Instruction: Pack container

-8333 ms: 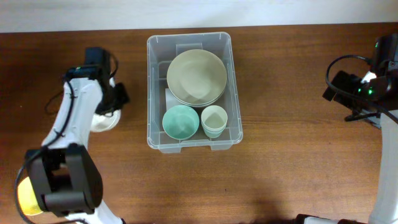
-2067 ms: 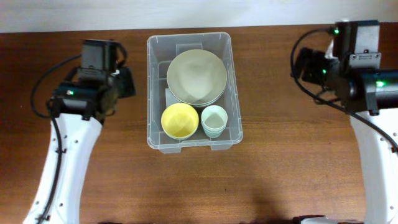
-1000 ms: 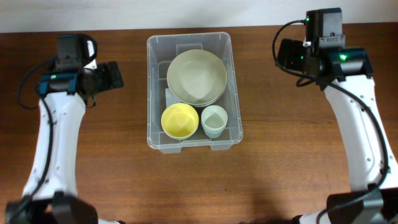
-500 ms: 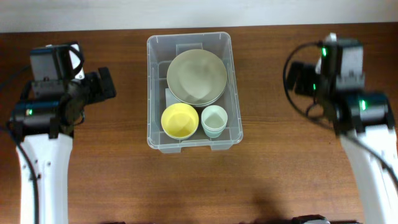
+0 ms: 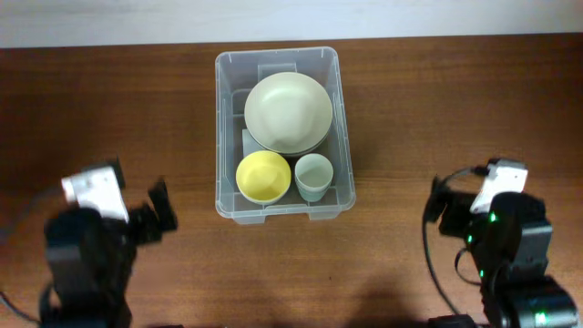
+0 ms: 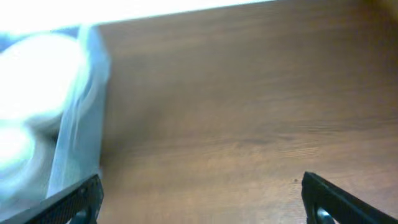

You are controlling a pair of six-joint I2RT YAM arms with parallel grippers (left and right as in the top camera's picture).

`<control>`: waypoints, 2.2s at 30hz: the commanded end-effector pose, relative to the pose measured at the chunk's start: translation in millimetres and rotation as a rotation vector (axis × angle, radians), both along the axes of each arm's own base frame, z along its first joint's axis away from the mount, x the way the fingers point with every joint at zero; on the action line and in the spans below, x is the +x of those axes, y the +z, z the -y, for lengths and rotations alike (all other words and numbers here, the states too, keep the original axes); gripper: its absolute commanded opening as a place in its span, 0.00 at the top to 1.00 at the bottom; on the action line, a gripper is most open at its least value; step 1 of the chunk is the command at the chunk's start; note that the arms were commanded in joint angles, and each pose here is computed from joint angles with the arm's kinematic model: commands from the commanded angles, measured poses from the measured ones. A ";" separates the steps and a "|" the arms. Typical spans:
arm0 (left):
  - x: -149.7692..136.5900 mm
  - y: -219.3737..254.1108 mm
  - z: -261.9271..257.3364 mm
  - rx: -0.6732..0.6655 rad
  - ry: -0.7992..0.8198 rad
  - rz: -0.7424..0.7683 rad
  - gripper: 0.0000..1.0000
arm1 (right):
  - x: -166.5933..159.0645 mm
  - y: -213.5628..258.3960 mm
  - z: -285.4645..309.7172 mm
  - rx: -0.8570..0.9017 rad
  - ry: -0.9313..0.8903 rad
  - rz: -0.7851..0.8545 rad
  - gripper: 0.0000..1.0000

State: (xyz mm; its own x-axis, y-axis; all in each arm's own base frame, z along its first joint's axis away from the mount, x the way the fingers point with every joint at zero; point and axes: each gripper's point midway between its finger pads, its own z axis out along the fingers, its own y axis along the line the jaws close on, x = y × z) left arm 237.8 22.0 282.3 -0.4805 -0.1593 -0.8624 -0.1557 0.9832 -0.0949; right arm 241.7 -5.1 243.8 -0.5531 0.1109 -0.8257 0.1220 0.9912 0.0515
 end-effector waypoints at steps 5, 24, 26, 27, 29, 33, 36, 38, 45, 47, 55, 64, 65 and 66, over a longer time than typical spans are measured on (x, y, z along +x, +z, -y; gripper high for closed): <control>-27.7 -21.5 5.4 0.005 -0.025 0.056 0.00 | -4.9 -16.1 -28.2 -0.028 0.222 -0.039 0.00; -27.7 -23.2 5.8 0.005 -0.027 0.048 0.00 | 13.0 -62.5 -31.9 -0.010 0.234 -0.243 0.01; -27.8 -23.2 5.8 0.005 -0.027 0.048 0.00 | 16.1 -74.6 -32.1 -0.007 0.234 -0.294 0.01; -27.8 -23.2 5.8 0.005 -0.027 0.048 0.00 | 17.2 -79.7 -32.2 -0.006 0.234 -0.315 0.01; -27.8 -23.2 5.8 0.005 -0.027 0.048 0.00 | 18.7 -87.7 -33.8 -0.006 0.240 -0.349 0.01; -27.8 -23.3 5.8 0.005 -0.027 0.047 0.00 | 16.3 -99.6 -35.5 -0.005 0.246 -0.400 0.01; -28.0 -23.7 5.8 0.004 -0.027 0.046 0.00 | 14.0 -92.1 -35.9 -0.003 0.249 -0.368 0.01; -28.1 -23.8 5.8 0.004 -0.027 0.045 0.00 | 11.8 -84.1 -35.8 -0.005 0.250 -0.329 0.01; -28.1 -23.8 5.8 0.004 -0.027 0.045 0.00 | -1.3 -75.8 -32.7 -0.019 0.241 -0.153 0.01; -28.1 -23.8 5.8 0.004 -0.027 0.045 0.00 | -6.9 -83.4 -34.3 -0.014 0.250 -0.086 0.01; -28.1 -23.8 5.8 0.004 -0.027 0.045 0.00 | -23.1 -88.1 -33.5 -0.017 0.250 0.087 0.01; -28.1 -23.8 5.8 0.004 -0.027 0.045 0.00 | -34.9 -72.8 -22.7 -0.039 0.198 0.273 0.01; -28.1 -23.8 5.8 0.004 -0.027 0.045 0.00 | -35.6 -71.8 -21.2 -0.041 0.191 0.286 0.01; -28.1 -23.9 5.8 0.004 -0.027 0.045 0.00 | -36.0 -71.0 -19.7 -0.042 0.184 0.298 0.01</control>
State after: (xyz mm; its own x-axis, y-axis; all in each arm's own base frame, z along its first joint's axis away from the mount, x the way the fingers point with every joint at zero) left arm 210.1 17.5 261.3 -0.4390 -0.1562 -0.8848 -0.1388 0.9847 -0.1050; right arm 206.6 21.2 172.8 -0.3264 -0.0070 -0.9452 -0.1030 0.9943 0.0283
